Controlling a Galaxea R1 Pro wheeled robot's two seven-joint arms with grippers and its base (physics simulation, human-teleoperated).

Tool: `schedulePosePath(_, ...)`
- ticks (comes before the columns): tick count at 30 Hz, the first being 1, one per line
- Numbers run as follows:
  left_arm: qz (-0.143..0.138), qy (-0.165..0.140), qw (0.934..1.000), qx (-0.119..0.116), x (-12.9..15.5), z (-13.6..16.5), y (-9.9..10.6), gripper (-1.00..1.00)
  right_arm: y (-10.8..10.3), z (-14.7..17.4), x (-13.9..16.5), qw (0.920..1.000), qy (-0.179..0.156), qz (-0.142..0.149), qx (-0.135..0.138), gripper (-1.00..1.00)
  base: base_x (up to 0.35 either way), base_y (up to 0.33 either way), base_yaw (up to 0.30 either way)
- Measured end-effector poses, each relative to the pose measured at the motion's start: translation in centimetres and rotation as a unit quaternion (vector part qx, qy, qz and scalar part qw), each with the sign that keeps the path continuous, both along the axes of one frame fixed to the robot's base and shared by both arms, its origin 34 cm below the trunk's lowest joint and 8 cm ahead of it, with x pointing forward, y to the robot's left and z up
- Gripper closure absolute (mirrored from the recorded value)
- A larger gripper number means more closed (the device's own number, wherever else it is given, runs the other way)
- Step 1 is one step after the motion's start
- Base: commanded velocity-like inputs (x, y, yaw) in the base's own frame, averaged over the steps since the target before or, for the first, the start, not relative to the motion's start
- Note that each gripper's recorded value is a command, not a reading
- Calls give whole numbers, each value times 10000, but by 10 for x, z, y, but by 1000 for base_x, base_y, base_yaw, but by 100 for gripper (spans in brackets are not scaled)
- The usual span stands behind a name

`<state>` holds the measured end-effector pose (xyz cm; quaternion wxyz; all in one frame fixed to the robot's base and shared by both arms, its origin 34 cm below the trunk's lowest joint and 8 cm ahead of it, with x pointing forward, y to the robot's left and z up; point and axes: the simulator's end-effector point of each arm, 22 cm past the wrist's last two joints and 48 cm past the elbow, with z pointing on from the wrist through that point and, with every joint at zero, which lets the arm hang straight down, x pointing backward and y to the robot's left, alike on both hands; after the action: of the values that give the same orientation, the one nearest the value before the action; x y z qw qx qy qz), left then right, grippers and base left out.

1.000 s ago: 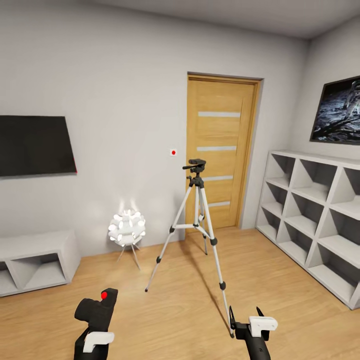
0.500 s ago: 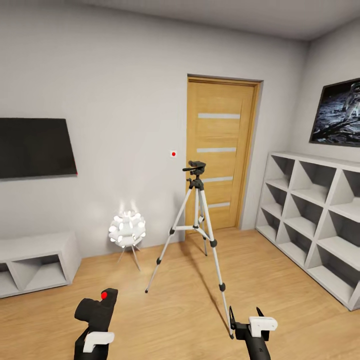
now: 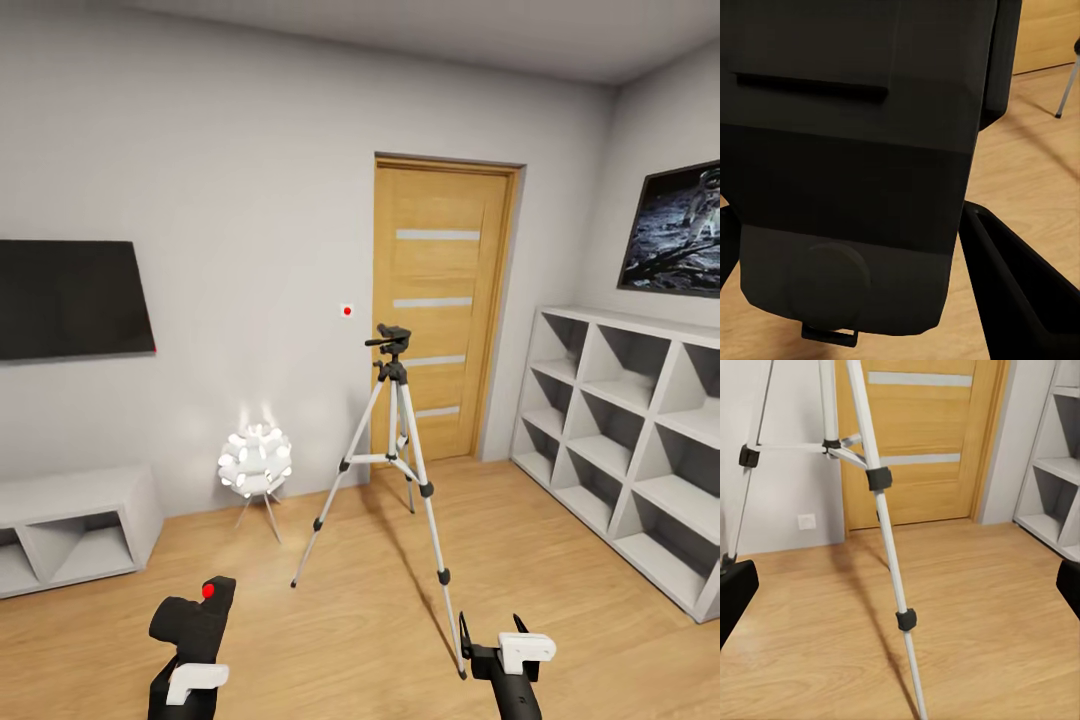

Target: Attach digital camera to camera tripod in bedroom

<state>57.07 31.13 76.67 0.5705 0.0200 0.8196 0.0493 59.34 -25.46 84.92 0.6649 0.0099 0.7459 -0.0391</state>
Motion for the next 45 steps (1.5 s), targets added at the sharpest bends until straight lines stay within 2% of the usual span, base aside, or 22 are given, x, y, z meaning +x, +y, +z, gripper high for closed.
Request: schedulePosePath(45, 0, 9, 10000, 1, -15, 41, 0, 100, 1, 40, -15, 10000, 19, 13, 6, -100, 0, 0, 0)
